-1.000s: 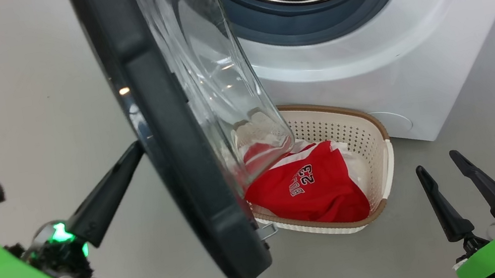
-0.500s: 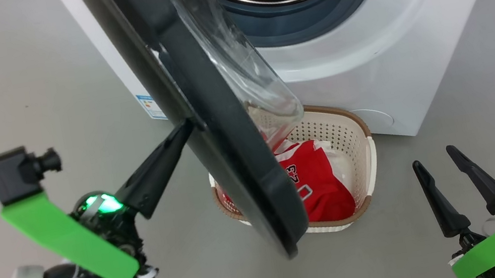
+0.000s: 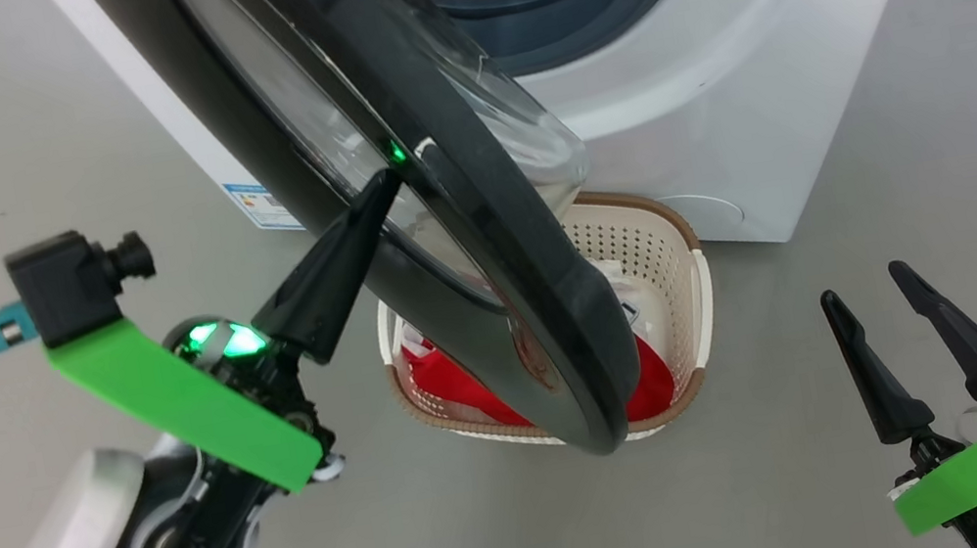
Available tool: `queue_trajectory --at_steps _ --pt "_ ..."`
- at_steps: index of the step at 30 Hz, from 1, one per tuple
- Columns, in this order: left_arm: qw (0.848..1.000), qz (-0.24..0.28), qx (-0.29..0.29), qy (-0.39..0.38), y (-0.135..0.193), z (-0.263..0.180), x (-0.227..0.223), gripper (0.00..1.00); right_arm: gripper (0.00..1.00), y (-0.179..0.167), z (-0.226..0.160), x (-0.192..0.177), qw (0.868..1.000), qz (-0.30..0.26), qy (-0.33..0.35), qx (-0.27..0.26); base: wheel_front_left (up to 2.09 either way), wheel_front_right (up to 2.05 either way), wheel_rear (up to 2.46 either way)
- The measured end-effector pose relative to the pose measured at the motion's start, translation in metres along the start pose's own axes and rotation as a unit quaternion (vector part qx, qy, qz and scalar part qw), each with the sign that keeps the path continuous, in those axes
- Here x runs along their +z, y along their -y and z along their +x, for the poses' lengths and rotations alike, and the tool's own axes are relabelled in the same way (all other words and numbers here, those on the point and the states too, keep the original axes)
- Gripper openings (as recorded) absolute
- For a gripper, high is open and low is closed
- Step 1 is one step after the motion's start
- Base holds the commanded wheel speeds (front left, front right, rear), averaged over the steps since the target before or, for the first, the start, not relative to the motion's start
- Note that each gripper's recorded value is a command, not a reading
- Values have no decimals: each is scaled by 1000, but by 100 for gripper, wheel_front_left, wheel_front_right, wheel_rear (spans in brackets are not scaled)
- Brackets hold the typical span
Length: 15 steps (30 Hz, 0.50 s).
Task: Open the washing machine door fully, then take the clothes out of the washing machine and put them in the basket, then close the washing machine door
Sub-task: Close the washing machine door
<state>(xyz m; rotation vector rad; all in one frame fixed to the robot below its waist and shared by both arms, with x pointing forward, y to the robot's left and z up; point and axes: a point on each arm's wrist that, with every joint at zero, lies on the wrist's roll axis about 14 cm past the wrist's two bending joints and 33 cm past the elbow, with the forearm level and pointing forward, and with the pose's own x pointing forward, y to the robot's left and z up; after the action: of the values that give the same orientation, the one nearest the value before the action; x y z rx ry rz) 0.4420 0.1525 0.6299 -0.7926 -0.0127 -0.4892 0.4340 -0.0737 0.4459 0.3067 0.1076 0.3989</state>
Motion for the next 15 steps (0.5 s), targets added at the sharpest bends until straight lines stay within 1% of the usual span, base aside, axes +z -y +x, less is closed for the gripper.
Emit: queue_trajectory --at_steps 15 --pt "1000 25 -6 18 -10 39 -8 0 100 20 -3 1 1000 3 5 -30 0 0 0"
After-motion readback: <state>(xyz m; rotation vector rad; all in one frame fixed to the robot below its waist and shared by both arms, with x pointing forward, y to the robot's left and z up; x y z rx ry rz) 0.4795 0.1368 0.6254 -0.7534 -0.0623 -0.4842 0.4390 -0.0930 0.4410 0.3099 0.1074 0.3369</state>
